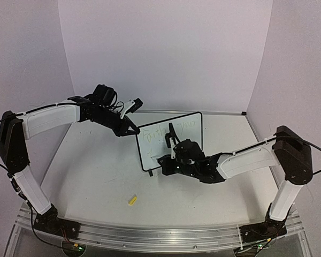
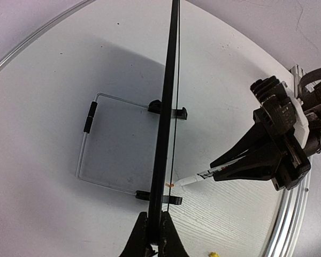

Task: Write a sentence on the whiteboard

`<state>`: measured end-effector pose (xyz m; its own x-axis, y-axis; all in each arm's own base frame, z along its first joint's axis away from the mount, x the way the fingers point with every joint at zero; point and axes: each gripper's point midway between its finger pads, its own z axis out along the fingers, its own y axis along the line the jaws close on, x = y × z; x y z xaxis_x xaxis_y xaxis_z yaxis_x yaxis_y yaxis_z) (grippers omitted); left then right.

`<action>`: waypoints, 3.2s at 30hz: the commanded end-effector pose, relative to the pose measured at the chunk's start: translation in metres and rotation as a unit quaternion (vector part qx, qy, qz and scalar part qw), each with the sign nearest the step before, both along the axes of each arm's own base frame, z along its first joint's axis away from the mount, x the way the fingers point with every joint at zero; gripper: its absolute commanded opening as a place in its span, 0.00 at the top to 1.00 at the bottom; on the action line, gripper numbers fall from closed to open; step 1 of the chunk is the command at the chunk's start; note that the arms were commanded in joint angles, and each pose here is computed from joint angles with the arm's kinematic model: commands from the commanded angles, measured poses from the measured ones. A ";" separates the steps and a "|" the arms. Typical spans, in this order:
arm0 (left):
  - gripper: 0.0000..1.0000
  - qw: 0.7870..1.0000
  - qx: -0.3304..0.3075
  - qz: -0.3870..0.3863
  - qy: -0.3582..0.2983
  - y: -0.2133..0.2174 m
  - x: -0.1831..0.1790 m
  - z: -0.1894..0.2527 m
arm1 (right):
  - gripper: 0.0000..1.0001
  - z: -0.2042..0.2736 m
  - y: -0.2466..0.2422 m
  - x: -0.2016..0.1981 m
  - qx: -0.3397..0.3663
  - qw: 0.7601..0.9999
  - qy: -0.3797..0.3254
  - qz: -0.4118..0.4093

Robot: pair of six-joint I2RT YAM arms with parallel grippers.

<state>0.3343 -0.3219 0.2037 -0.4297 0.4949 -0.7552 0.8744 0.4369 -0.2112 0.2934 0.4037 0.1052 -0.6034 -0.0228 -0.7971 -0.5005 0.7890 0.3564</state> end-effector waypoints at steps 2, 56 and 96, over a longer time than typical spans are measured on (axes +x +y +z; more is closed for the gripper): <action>1.00 0.994 0.089 0.016 0.056 0.020 -0.012 -0.059 | 1.00 -0.019 -0.001 0.005 -0.012 1.000 0.014 -0.012; 1.00 0.994 0.090 0.012 0.061 0.017 -0.014 -0.062 | 1.00 0.041 -0.008 0.024 0.065 0.997 -0.034 -0.028; 1.00 0.994 0.091 0.010 0.058 0.016 -0.015 -0.061 | 1.00 0.053 -0.029 0.026 0.051 0.996 -0.041 -0.065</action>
